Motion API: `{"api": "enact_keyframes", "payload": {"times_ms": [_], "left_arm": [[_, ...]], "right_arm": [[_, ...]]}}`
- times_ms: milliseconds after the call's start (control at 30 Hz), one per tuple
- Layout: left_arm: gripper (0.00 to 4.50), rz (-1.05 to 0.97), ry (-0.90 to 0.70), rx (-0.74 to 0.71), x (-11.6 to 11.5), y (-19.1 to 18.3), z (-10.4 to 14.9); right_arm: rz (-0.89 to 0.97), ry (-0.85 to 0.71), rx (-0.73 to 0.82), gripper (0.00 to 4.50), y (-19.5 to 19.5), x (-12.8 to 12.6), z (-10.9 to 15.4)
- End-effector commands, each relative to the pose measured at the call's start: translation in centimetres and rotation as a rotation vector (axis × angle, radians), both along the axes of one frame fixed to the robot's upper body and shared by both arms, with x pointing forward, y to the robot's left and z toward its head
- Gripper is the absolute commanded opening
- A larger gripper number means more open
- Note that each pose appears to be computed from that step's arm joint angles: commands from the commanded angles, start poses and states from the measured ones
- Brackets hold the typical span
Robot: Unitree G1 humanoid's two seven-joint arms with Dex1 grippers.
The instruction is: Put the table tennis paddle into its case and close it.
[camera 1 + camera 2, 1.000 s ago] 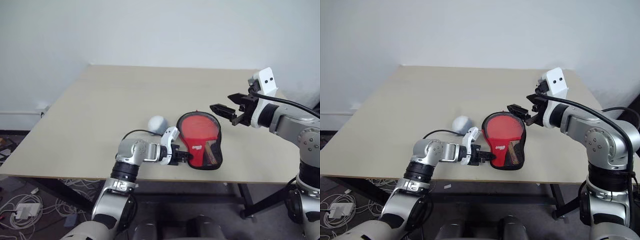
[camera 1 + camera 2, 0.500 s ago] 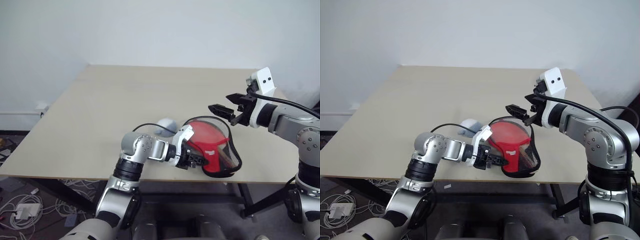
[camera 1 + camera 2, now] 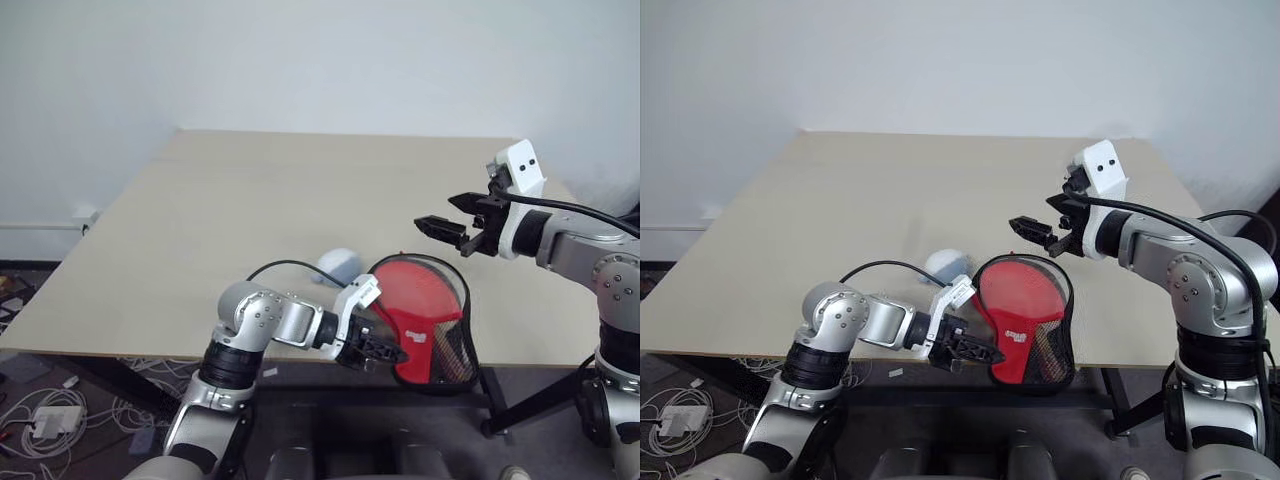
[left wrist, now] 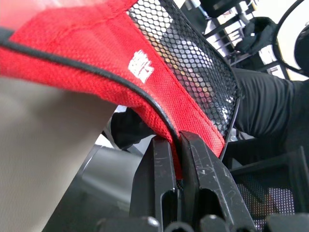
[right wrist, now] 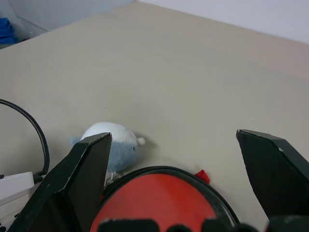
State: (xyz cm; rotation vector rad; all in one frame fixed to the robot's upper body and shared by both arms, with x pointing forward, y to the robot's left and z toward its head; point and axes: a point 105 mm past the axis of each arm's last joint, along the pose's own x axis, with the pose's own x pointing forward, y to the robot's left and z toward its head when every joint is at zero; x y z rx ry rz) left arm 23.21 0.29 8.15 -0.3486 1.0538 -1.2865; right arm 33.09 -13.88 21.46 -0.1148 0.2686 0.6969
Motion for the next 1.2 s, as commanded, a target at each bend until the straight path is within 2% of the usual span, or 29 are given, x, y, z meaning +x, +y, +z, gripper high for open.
{"api": "enact_keyframes", "payload": {"times_ms": [33,133,300,467,667,767,833,933,1000,1100,1200], "left_arm": [[0.06,-0.02,0.0,-0.028,-0.5,-0.3,0.5],[0.82,-0.006,0.011,-0.02,-0.5,-0.2,0.1],[2.56,0.011,0.012,-0.05,-0.3,-0.1,0.6],[4.4,0.013,-0.047,-0.067,0.3,1.7,2.4],[4.49,-0.066,-0.128,-0.028,-0.7,5.5,4.7],[4.49,-0.086,-0.28,-0.041,0.3,8.8,8.0],[4.49,-0.056,-0.371,-0.077,2.1,9.7,9.4],[4.5,0.061,-0.599,-0.033,6.8,12.1,10.5],[4.5,0.143,-0.714,-0.024,9.4,13.4,11.2],[4.5,0.255,-0.805,-0.035,12.0,14.7,11.5],[4.5,0.335,-0.858,-0.021,13.6,15.2,10.4]], "right_arm": [[0.002,-0.057,0.0,4.5,0.1,0.2,1.5],[0.004,-0.06,-0.001,4.5,0.2,0.3,1.6],[0.01,-0.064,0.0,4.5,0.5,0.4,1.7],[0.011,-0.06,-0.001,4.5,0.5,0.4,1.5],[0.005,-0.053,0.001,4.5,0.3,0.4,1.2],[0.004,-0.043,0.009,4.5,0.4,0.4,0.7],[0.004,-0.038,0.017,4.5,0.5,0.5,0.5],[-0.012,-0.017,0.026,3.88,0.8,0.7,-0.3],[-0.025,-0.004,0.009,3.22,1.0,0.8,-1.3],[-0.039,0.02,-0.01,2.1,1.4,0.9,-2.7],[-0.043,0.045,-0.004,1.0,2.0,0.8,-4.1]]}}
